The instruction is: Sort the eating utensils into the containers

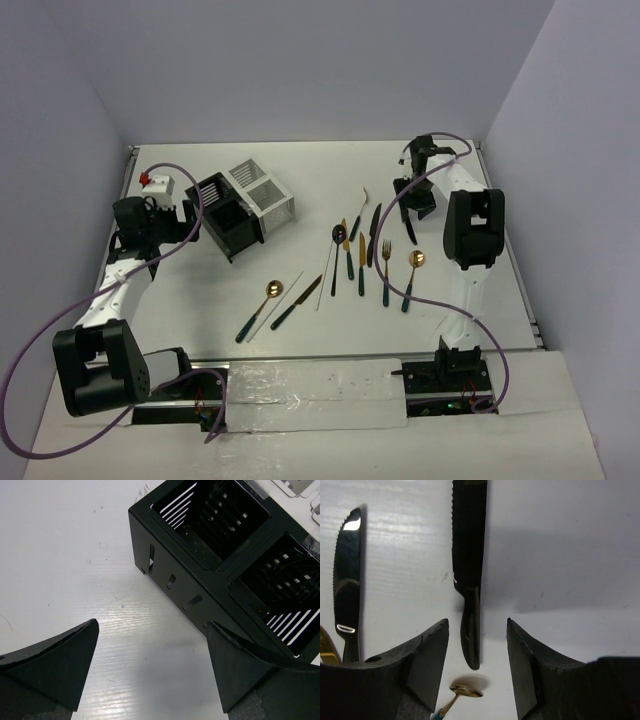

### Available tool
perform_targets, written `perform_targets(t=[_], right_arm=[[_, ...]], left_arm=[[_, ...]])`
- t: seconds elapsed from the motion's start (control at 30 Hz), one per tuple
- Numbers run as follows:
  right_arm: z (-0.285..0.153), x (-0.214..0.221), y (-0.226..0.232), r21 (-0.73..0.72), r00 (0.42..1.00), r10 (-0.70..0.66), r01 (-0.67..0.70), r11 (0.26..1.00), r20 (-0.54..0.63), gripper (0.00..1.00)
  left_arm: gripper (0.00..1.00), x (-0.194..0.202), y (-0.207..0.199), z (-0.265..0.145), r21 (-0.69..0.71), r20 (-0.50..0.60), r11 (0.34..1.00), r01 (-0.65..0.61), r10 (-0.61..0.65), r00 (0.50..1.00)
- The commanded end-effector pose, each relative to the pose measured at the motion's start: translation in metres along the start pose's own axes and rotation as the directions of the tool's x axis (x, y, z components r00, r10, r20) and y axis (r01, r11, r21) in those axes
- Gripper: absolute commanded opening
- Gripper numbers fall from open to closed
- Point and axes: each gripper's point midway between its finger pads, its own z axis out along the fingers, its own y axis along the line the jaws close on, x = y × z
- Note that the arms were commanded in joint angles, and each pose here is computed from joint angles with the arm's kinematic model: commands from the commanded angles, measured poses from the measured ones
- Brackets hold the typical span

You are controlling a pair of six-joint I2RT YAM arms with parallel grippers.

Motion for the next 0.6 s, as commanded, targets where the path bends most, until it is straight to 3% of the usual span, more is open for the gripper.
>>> perform_targets(t=[0.0, 0.27, 0.4, 0.57], right_arm=[[0.011, -0.003, -0.002, 0.006, 1.000, -0.008, 0.008, 1.000, -0.028, 0.57], [0.021, -0.008, -0.010, 0.064, 0.998, 0.002, 0.002, 0.998, -0.060, 0.54], [0.027, -0.003, -0.010, 0.075, 0.997, -0.004, 0.010, 0.997, -0.080, 0.44], [0.026, -0.007, -0.012, 0.089, 0.998, -0.025, 0.031, 0.996, -0.061, 0.43]], left_arm=[[0.99, -0.027, 0.003, -0.004, -0.009, 0.071, 1.000, -0.014, 0.015, 0.997], [0.99, -0.030, 0.005, -0.002, -0.020, 0.079, 1.000, -0.010, 0.012, 0.997], [0.99, -0.030, 0.005, -0.003, -0.019, 0.073, 1.000, -0.006, 0.007, 0.997], [0.99, -0.031, 0.007, -0.003, -0.031, 0.084, 0.999, -0.009, 0.012, 0.996]])
